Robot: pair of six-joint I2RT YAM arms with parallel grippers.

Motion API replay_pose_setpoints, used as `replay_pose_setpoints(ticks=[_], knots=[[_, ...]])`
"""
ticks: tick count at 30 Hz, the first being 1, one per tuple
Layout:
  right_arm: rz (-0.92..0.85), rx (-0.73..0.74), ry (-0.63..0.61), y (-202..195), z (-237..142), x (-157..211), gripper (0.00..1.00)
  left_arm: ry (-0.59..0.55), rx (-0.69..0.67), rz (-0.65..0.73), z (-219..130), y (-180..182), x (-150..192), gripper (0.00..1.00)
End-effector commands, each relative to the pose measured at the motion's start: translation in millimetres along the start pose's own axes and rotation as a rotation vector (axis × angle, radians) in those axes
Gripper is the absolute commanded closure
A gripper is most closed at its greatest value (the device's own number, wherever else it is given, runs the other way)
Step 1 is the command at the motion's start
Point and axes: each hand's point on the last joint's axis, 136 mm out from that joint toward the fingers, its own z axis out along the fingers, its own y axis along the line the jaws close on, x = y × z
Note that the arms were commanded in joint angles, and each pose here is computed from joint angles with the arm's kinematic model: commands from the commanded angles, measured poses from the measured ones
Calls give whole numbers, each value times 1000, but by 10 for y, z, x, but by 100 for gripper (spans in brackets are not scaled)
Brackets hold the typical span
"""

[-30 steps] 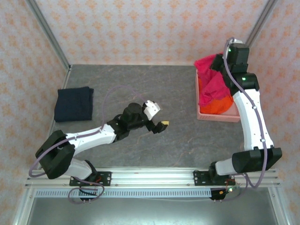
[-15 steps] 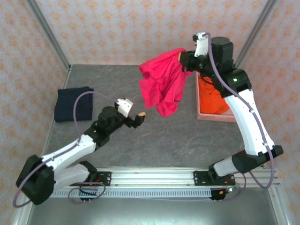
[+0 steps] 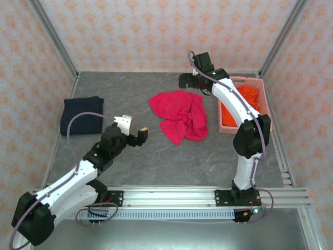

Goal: Fold and stack the t-shirts

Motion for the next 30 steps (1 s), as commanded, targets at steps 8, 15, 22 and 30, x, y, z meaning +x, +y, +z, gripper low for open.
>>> replay_pose_setpoints(ticks=[8, 15, 22, 30], knots=[[246, -5, -158, -312, -492, 625, 10, 252, 6, -235, 766, -420, 266, 0], [286, -12, 10, -457, -588, 1696, 11, 381, -153, -159, 1108, -643, 465, 9], [333, 34, 105, -610, -579, 2279, 19, 482, -158, -64, 1280, -986, 701, 26], [419, -37, 165, -471, -247, 2497, 28, 547, -89, -133, 1497, -1193, 996, 41]])
